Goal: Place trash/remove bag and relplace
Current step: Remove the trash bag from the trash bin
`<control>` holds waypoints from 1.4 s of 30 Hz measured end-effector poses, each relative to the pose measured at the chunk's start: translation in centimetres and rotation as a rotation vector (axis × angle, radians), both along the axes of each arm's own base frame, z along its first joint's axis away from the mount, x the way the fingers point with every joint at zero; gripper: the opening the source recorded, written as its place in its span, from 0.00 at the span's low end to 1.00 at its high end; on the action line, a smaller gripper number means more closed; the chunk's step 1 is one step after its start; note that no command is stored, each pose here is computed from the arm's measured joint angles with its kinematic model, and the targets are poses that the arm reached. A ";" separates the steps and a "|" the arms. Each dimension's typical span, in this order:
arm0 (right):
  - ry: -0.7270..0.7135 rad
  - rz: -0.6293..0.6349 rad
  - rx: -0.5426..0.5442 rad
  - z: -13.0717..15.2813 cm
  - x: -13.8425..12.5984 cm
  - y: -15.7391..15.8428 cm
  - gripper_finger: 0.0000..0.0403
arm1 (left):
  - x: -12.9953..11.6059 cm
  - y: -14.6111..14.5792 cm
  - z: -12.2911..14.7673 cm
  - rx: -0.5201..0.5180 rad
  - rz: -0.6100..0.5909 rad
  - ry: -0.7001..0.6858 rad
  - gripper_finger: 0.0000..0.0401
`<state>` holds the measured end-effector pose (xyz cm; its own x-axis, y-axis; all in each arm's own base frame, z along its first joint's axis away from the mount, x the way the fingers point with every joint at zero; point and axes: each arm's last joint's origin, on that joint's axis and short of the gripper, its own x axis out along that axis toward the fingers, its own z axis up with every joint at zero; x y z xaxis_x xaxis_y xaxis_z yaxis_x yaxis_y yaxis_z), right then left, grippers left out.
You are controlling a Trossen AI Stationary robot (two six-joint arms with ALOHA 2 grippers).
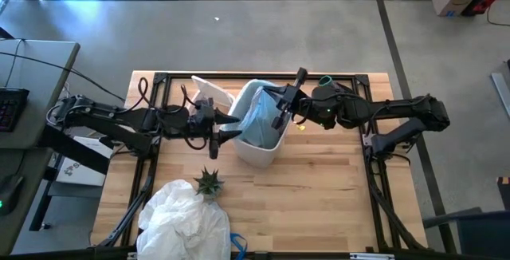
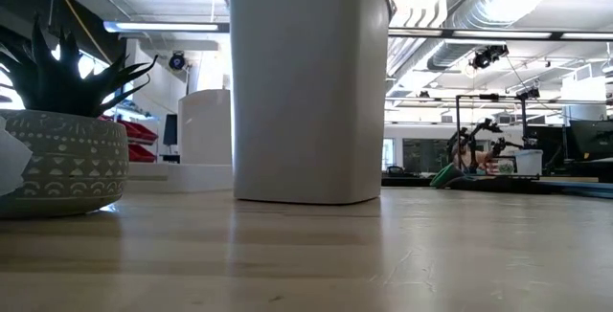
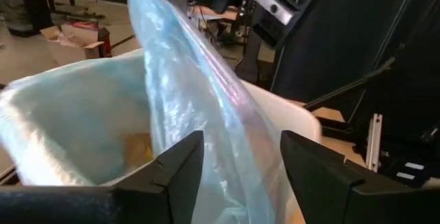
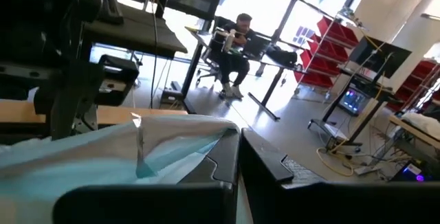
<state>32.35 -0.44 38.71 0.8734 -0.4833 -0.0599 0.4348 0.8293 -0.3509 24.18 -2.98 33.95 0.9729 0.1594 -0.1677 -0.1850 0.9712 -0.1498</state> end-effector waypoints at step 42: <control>0.130 -0.010 0.000 -1.3 -0.4 2.3 0.00 | 0.7 2.5 10.9 0.687 0.091 0.402 0.00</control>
